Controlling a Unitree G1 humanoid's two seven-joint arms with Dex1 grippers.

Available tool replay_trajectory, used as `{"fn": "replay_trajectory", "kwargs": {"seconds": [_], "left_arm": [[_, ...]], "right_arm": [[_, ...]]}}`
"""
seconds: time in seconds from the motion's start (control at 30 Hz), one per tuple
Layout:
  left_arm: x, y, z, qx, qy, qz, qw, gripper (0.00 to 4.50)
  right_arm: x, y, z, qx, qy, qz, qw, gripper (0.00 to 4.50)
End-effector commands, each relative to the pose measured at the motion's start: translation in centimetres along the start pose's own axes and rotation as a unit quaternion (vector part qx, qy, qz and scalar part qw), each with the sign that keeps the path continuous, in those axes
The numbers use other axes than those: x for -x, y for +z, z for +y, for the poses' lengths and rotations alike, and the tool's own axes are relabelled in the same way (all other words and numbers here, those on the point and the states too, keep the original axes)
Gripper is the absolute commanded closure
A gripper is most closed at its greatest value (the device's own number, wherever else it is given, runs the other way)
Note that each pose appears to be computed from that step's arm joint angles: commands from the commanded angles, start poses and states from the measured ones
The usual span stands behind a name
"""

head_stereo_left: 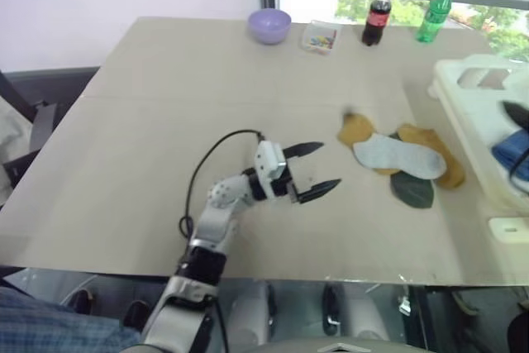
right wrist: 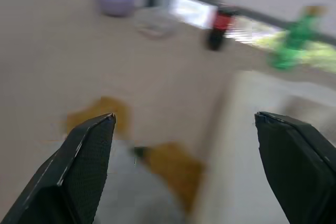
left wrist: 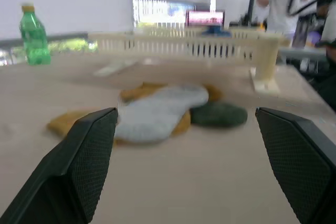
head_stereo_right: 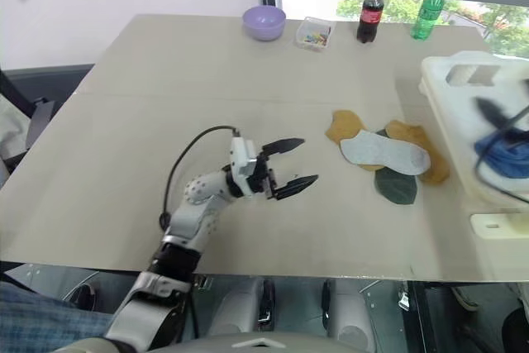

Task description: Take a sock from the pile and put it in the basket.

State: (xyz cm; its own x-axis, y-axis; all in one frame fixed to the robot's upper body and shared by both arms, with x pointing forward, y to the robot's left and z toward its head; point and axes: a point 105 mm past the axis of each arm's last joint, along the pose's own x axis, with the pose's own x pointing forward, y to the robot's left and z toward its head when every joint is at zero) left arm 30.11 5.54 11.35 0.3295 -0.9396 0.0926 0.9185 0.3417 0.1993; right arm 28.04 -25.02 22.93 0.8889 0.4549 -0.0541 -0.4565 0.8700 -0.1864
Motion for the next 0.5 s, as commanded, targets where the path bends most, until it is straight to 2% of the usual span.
{"fn": "replay_trajectory", "kwargs": {"seconds": [0.03,0.17,0.23,0.37,0.5], "left_arm": [[1.9,0.3,1.3,-0.022,0.058,0.021,0.998,0.00],[4.4,0.0,1.2,0.002,0.094,0.043,0.995,0.00],[5.7,-0.1,1.0,0.007,0.117,0.056,0.992,0.00],[8.8,-0.8,0.5,0.008,0.159,0.096,0.983,0.00],[10.7,-1.0,0.1,0.004,0.180,0.121,0.976,0.00]], "right_arm": [[-0.9,-1.3,5.2,-0.032,0.082,0.003,0.996,0.15],[-0.6,-5.0,7.7,-0.090,0.112,0.032,0.989,0.15],[0.2,-7.3,8.5,-0.092,0.129,0.067,0.985,0.15],[2.3,-9.7,9.8,-0.082,0.183,0.096,0.975,0.15],[3.7,-11.3,9.3,-0.061,0.206,0.115,0.970,0.15]]}}
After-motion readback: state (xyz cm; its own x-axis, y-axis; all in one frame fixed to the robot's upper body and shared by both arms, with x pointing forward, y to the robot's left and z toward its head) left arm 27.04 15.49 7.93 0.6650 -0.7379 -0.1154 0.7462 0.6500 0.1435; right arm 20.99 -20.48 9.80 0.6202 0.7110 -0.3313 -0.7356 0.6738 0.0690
